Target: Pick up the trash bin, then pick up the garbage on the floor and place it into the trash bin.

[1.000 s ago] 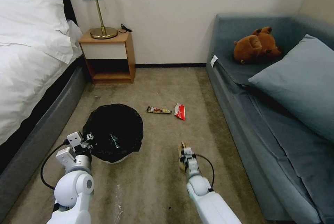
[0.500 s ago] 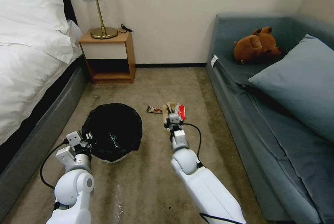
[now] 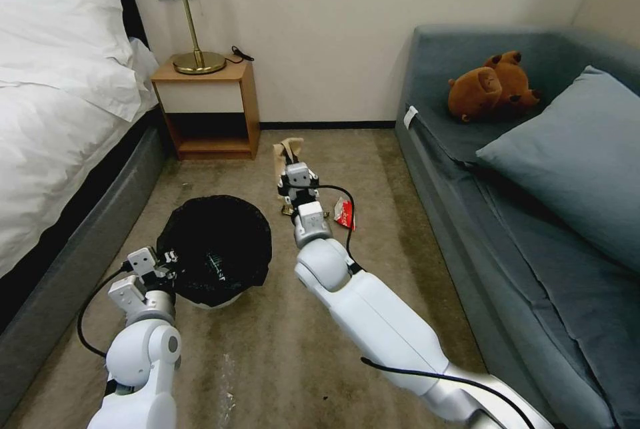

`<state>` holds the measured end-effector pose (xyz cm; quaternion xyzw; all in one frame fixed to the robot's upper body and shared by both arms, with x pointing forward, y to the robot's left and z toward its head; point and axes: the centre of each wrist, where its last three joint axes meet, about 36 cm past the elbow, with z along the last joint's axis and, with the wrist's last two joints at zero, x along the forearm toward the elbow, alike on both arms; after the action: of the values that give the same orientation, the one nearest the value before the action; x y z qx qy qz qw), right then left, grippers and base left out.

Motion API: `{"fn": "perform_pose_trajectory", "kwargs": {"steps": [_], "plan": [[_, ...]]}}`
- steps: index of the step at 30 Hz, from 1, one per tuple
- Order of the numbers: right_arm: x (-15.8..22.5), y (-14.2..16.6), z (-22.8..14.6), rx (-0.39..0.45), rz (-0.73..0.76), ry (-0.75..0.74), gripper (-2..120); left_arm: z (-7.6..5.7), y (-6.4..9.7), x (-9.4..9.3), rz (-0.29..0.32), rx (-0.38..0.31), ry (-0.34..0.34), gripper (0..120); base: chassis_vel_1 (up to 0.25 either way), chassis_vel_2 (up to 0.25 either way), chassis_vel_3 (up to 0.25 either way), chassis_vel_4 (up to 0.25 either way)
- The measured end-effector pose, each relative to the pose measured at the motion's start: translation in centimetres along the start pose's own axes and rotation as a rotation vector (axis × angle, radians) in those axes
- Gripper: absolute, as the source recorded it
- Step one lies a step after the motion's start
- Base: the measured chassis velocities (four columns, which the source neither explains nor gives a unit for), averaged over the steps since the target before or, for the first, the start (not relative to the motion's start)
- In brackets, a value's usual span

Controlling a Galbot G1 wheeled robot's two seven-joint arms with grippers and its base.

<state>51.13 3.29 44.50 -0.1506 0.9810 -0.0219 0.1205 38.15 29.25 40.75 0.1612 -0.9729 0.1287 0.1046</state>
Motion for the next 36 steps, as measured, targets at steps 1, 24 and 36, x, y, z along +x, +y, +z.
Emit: {"fn": "perform_pose_trajectory", "kwargs": {"steps": [1, 24, 36], "plan": [[0.0, 0.0, 0.0, 0.000, 0.000, 0.000, 0, 0.0, 0.0, 0.0, 0.000, 0.000, 0.000, 4, 0.000, 0.000, 0.000, 0.000], [2.6, 7.4, 4.8, 0.073, -0.174, 0.054, 0, 0.2, -0.6, -0.4, 0.002, -0.003, 0.001, 4, 0.000, 0.000, 0.000, 0.000], [4.4, 6.5, 11.1, 0.155, -0.175, 0.129, 0, 0.3, -0.8, -0.4, 0.007, 0.005, 0.001, 4, 0.000, 0.000, 0.000, 0.000]]}}
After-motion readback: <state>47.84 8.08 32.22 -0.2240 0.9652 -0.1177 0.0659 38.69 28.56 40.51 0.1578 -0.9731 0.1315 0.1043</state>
